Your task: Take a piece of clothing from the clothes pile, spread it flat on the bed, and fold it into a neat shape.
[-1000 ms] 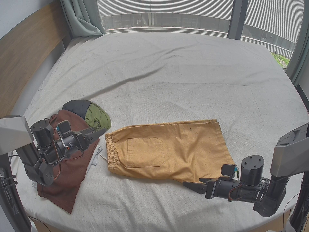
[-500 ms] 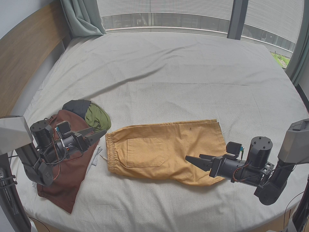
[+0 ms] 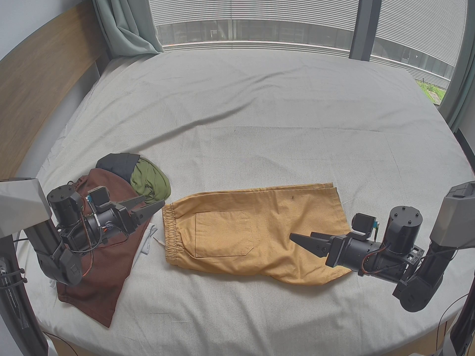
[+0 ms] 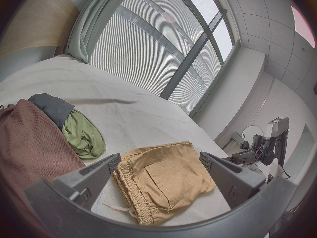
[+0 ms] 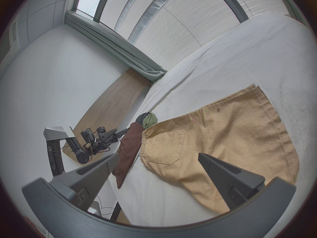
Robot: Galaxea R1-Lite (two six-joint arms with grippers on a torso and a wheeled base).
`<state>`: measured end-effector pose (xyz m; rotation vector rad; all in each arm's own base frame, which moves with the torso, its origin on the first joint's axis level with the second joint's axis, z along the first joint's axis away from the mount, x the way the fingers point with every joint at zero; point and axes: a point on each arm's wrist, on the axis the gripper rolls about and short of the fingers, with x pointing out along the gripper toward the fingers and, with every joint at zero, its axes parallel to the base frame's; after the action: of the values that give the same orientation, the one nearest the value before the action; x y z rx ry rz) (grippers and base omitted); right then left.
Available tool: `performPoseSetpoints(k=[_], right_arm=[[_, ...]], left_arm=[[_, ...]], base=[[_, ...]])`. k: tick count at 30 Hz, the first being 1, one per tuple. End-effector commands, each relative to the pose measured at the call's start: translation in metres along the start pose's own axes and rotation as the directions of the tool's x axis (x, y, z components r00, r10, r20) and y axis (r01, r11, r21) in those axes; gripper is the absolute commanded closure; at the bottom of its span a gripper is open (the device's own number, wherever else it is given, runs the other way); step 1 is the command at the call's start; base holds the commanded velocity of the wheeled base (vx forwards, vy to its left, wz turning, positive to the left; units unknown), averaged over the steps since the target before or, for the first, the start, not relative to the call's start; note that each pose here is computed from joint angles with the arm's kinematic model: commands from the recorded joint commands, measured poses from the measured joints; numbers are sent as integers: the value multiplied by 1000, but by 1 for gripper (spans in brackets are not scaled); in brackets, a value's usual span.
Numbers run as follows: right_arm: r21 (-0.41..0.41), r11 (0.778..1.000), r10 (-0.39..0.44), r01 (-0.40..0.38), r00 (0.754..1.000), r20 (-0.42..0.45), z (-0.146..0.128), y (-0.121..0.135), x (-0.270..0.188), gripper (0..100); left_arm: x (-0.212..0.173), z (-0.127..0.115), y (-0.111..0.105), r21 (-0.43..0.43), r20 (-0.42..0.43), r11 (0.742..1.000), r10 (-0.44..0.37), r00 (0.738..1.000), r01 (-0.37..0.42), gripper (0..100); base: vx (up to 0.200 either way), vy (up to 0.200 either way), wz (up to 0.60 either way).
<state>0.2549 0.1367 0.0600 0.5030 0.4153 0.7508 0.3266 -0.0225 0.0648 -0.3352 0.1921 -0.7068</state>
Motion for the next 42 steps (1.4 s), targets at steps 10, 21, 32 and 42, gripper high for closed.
performPoseSetpoints(k=[10,21,32,42], right_arm=[[-3,1000,-1,1,1000,10,2,-1,1,0],[-1,1000,-2,2,1000,6,1,-1,1,0],[1,1000,-3,3,1000,0,0,-1,1,0],[3,1000,-6,6,1000,-5,-1,-2,1,0]], left_arm=[[-7,-8,-3,-95,-31,995,10,999,-13,0],[-8,-30,-2,-215,-99,976,17,995,-39,0],[-1,-50,0,-241,-155,969,13,988,-51,0],[1,-70,8,-277,-204,957,29,979,-86,0]], base=[[0,0,0],[0,0,0],[0,0,0],[0,0,0]])
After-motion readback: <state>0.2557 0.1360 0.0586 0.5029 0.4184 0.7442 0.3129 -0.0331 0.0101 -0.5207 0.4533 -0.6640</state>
